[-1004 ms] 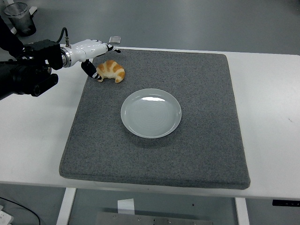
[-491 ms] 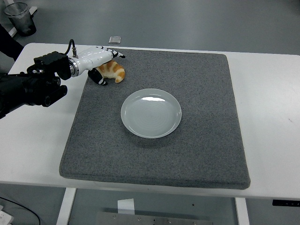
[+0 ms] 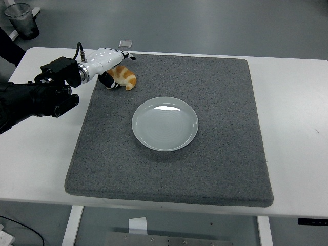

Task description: Place the bread on the plate

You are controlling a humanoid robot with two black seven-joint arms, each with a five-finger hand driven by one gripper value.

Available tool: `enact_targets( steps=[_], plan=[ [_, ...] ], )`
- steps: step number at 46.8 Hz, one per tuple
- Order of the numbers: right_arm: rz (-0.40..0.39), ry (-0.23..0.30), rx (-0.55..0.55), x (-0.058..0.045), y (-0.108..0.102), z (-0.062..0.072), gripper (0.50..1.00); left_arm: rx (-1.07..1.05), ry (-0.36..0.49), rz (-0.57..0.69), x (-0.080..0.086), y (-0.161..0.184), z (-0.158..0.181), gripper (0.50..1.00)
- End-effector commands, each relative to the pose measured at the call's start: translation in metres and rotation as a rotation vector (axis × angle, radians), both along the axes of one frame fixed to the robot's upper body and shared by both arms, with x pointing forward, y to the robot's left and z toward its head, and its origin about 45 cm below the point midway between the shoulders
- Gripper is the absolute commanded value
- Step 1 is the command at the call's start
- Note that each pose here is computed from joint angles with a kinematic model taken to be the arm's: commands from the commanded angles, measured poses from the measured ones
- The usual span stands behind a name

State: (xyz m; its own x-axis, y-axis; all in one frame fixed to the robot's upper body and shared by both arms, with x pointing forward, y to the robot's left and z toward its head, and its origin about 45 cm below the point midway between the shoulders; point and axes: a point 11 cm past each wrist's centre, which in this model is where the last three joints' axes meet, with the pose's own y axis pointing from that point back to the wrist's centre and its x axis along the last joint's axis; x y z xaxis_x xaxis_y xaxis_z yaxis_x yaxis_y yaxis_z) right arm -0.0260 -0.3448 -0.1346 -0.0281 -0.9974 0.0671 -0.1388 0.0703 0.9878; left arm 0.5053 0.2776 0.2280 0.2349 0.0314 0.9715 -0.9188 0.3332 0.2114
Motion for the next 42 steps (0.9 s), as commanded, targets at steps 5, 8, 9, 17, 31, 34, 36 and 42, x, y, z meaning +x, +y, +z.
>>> enact_targets(
  steps=[5,8,9,17,31,34,36,42],
  plan=[
    [0.000,0.000,0.000,0.000,0.000,0.000,0.932,-0.023,0.004,0.030,0.002,-0.007,-0.002,0.913],
    [0.000,0.000,0.000,0.000,0.000,0.000,0.932,-0.029,0.012,0.048,0.002,-0.010,-0.005,0.913],
    [0.000,0.000,0.000,0.000,0.000,0.000,0.932,-0.031,0.014,0.051,0.002,-0.011,-0.005,0.913],
    [0.000,0.000,0.000,0.000,0.000,0.000,0.932,-0.038,0.049,0.047,-0.002,-0.016,-0.017,0.917],
    [0.001,0.000,0.000,0.000,0.000,0.000,0.932,-0.036,0.087,0.040,-0.005,-0.019,-0.022,0.915],
    [0.001,0.000,0.000,0.000,0.000,0.000,0.932,-0.036,0.088,0.041,-0.004,-0.019,-0.022,0.913],
    [0.001,0.000,0.000,0.000,0.000,0.000,0.932,-0.035,0.087,0.044,-0.004,-0.018,-0.022,0.911],
    [0.001,0.000,0.000,0.000,0.000,0.000,0.932,-0.034,0.085,0.044,-0.004,-0.020,-0.022,0.857]
  ],
)
